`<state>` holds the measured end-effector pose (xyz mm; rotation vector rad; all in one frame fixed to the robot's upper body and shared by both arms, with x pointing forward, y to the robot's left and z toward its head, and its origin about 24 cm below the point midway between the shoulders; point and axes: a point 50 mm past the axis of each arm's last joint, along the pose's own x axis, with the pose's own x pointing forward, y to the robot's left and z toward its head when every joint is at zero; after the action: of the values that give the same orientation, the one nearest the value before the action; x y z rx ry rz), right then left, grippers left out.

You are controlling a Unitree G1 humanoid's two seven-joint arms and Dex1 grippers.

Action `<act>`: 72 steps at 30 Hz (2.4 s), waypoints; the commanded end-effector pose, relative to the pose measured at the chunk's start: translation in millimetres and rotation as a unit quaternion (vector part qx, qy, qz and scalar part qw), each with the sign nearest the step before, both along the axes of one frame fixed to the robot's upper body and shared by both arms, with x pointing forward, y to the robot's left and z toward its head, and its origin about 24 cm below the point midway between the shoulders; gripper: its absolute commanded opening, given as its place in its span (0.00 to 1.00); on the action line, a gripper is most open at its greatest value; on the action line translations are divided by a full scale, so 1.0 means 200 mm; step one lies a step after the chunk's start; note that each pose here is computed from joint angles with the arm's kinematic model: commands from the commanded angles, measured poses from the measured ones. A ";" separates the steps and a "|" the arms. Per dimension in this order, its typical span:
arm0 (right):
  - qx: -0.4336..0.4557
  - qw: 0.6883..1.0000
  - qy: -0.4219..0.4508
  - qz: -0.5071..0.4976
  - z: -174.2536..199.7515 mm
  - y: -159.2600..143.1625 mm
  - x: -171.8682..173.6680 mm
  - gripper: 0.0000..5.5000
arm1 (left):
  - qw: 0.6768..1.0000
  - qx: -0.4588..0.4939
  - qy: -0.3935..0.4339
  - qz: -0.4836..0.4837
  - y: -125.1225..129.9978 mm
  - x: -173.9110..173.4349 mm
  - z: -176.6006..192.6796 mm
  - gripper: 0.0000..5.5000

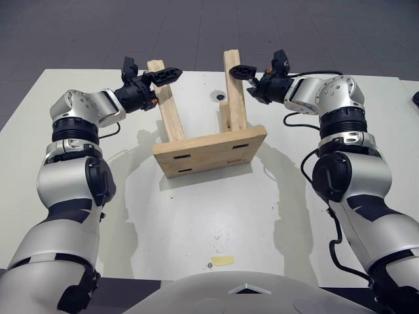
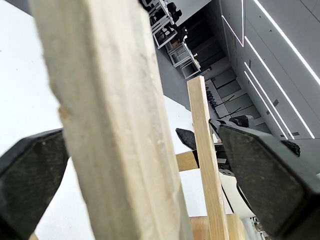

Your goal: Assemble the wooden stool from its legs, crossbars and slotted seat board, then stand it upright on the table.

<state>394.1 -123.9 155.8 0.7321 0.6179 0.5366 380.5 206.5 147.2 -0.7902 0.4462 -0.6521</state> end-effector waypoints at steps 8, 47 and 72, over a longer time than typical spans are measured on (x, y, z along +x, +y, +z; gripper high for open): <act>-0.006 0.999 0.024 0.042 -0.12 0.09 -0.06 0.98 | 0.989 0.093 -0.114 -0.008 0.00 -0.04 -0.07 0.98; -0.065 0.969 -0.236 0.023 0.07 0.04 -0.18 0.98 | 0.911 0.254 -0.305 0.108 -0.05 -0.24 0.05 0.98; -0.205 0.854 -0.385 0.284 0.01 -0.39 -0.64 0.98 | 0.819 0.482 -0.308 -0.042 0.19 -0.78 -0.06 0.98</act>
<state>260.6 -206.4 167.1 -0.1266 0.1388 1.1151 226.6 244.8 155.2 0.4216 0.0720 -0.5973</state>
